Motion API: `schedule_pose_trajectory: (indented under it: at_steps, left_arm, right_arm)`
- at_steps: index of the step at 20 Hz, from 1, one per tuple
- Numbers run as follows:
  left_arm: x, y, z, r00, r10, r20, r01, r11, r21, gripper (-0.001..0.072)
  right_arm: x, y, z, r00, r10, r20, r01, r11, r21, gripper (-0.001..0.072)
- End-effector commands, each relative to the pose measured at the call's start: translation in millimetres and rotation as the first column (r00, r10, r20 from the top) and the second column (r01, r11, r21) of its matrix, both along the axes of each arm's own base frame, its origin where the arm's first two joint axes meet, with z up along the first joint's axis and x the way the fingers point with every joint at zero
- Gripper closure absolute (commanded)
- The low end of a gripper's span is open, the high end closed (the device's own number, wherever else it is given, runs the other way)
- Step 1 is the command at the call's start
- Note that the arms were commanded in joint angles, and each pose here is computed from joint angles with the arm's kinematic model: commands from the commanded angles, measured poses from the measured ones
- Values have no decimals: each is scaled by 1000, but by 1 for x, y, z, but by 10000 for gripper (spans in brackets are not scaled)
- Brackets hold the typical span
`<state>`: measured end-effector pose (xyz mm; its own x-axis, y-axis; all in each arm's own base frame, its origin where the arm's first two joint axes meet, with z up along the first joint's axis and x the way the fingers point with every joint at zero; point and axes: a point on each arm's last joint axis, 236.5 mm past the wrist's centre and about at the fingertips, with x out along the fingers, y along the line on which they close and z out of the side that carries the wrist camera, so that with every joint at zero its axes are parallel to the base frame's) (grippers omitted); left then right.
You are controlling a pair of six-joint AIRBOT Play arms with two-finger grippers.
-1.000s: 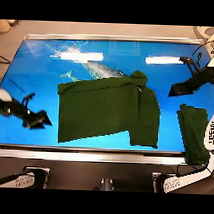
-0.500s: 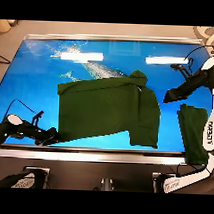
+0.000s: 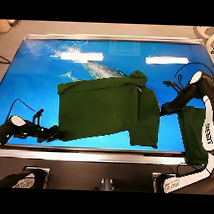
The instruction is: Fold the shirts.
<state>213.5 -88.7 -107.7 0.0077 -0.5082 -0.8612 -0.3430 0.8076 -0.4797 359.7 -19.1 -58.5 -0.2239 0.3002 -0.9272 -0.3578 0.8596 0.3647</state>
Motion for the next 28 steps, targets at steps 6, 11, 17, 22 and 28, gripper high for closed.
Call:
schedule_pose_trajectory:
  at_steps: [6,11,17,22,28]
  left_arm:
    - [-3,-2,3,1000,-20,3,20,1000,-6,682]
    - [-1,-2,6,1000,-20,14,20,1000,-4,682]
    - [96,14,110,924,-28,381,5,998,62,684]
    - [135,60,527,82,-149,986,-311,936,167,683]
    - [-61,38,762,-561,-231,795,-400,916,-16,683]
  right_arm:
    - [30,6,-44,987,-44,152,42,999,15,161]
    - [38,27,-51,983,-124,135,110,988,106,306]
    - [79,22,48,927,-51,373,17,995,94,692]
    - [96,4,444,73,63,995,137,988,-72,691]
    - [-179,30,680,-590,318,742,363,925,-108,692]
